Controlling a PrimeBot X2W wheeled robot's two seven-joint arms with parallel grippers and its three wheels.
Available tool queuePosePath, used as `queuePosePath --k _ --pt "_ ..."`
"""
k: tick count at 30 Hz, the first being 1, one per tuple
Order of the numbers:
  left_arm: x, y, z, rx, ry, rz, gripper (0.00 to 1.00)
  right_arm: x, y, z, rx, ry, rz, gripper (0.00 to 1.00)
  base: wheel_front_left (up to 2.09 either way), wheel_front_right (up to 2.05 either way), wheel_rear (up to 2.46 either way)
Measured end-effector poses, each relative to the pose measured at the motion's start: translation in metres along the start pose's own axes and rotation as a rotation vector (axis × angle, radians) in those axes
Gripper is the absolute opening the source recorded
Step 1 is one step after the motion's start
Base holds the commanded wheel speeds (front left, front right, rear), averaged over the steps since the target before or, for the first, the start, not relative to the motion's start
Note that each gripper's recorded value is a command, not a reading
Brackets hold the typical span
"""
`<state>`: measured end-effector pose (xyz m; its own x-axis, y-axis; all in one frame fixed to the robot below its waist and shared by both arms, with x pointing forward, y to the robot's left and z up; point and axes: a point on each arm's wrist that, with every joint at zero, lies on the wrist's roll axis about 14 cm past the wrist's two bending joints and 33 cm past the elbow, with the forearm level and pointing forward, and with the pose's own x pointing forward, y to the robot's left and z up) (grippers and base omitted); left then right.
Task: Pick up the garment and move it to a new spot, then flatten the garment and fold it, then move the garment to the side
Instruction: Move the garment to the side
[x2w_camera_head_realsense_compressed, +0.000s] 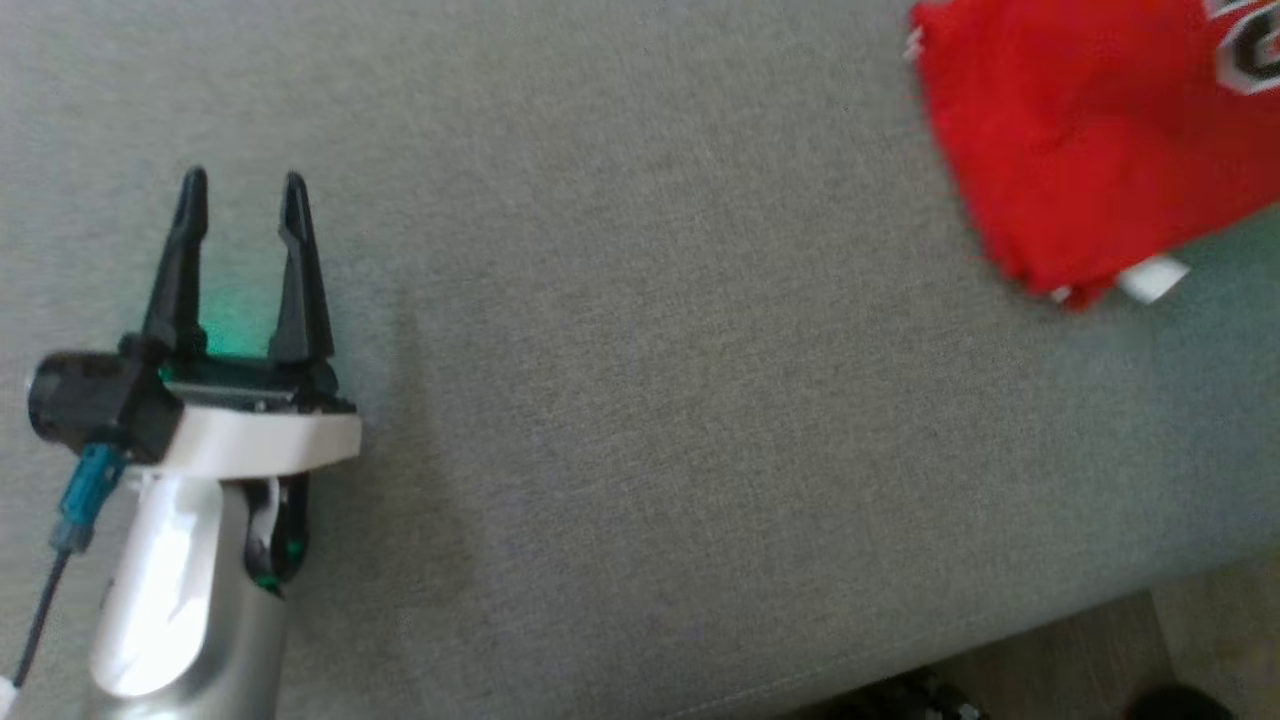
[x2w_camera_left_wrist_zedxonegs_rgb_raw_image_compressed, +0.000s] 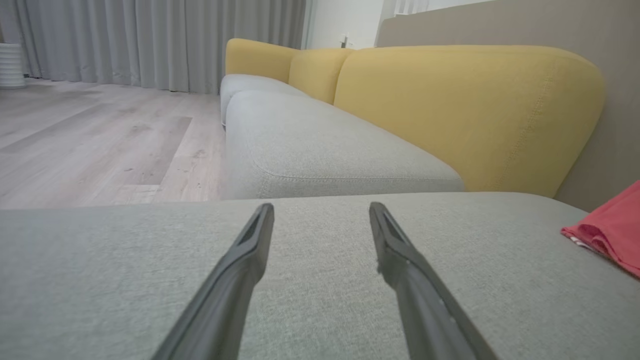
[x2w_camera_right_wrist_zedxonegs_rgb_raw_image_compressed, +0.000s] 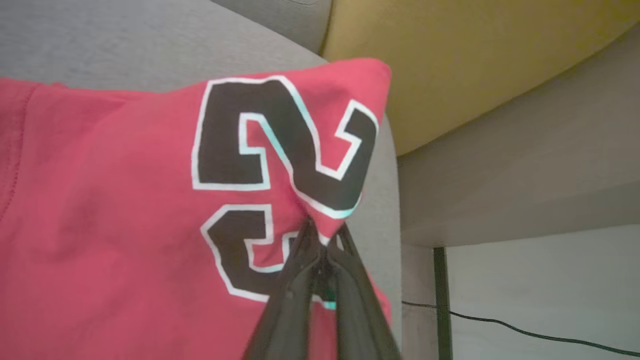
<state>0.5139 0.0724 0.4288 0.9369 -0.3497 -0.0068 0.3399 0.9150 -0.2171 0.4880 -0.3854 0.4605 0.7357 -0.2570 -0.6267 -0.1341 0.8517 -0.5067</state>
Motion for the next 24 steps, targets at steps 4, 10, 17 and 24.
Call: queuePosePath --k 4,10,17,24 --pt "0.012 -0.003 -0.014 -0.01 0.017 -0.027 1.0 0.012 -0.024 -0.013 0.038 0.016 -0.068 0.0 0.0 0.0 0.0" --pt "0.017 -0.005 -0.019 -0.016 0.022 -0.04 1.0 0.022 -0.029 -0.03 0.078 0.05 -0.104 0.0 0.0 0.0 0.0" --pt "0.01 -0.001 -0.014 0.001 0.028 -0.025 1.0 0.022 -0.027 -0.034 0.142 0.061 -0.123 1.0 0.0 0.0 0.0" --pt "-0.006 -0.006 0.0 0.003 0.028 -0.012 1.0 0.004 -0.026 -0.021 0.207 -0.016 -0.131 1.0 0.0 0.0 0.0"
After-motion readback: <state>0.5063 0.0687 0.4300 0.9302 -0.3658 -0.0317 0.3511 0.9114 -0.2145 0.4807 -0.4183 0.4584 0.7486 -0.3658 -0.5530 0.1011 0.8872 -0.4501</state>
